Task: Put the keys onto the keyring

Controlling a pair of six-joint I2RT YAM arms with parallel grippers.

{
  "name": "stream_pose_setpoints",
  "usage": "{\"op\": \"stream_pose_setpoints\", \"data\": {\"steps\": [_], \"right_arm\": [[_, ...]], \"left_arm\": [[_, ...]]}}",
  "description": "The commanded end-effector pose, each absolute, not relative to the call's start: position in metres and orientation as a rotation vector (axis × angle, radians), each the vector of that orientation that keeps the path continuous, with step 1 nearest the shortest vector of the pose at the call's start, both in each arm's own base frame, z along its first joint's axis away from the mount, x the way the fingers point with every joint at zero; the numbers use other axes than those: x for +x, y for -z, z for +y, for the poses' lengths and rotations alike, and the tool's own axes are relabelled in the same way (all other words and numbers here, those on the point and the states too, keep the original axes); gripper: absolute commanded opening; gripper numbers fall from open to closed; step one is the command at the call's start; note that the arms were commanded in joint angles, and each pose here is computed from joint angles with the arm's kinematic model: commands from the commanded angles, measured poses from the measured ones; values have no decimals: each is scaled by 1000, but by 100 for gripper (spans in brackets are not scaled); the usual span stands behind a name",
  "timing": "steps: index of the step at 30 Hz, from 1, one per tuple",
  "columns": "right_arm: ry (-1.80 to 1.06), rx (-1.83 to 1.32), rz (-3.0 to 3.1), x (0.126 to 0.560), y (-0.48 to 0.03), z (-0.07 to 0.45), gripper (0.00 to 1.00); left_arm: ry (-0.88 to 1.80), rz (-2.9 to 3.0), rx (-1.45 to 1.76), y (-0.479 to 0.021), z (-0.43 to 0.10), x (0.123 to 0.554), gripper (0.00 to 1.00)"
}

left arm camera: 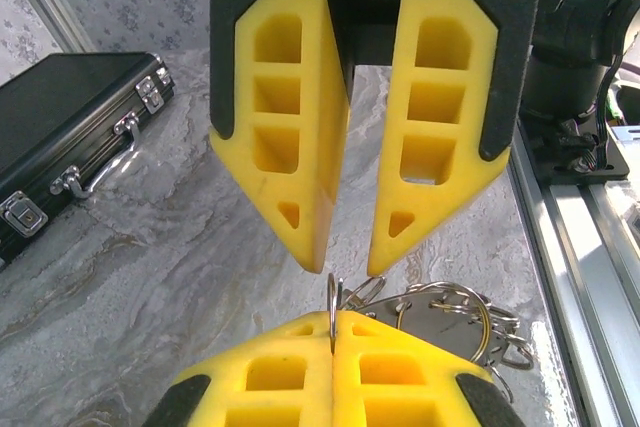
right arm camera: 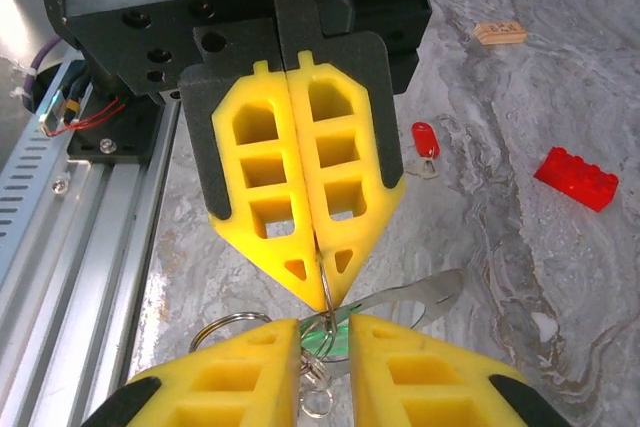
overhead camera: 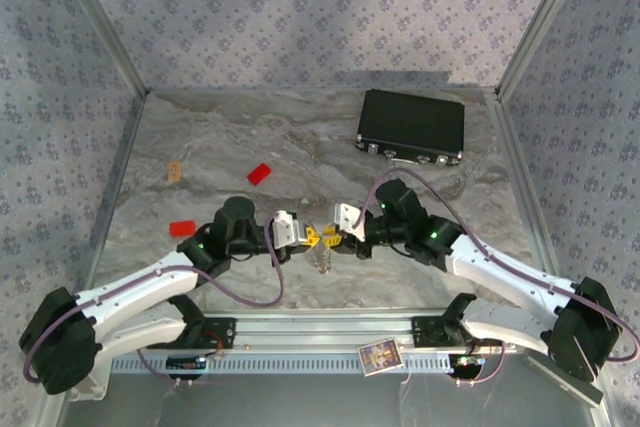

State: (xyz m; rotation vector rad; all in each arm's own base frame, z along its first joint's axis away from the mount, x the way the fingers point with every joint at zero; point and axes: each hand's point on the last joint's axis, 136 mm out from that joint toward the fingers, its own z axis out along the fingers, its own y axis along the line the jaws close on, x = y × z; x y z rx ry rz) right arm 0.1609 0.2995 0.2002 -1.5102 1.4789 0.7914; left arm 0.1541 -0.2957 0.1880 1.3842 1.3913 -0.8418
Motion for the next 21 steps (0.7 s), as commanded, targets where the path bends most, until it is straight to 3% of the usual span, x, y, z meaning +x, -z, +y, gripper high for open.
{"op": "stream_pose_setpoints", "data": {"steps": [1,13,18,21], "right_arm": [[-721,-1525,1452,167,-206,302,19],[-725,-1541,1456,168,-198,309,16],[-780,-1516,1418,167,-205,317,0],[-750,-1535,1426,169,-204,314,0]], "left_arm": [[878,1307,1393,-205,-301,149,0],[905,1292,1376,-210,-304,149,0],[916,1299,1346,-210,-307,154,0],[865,1380,1306,-204,-304,166,16]]}}
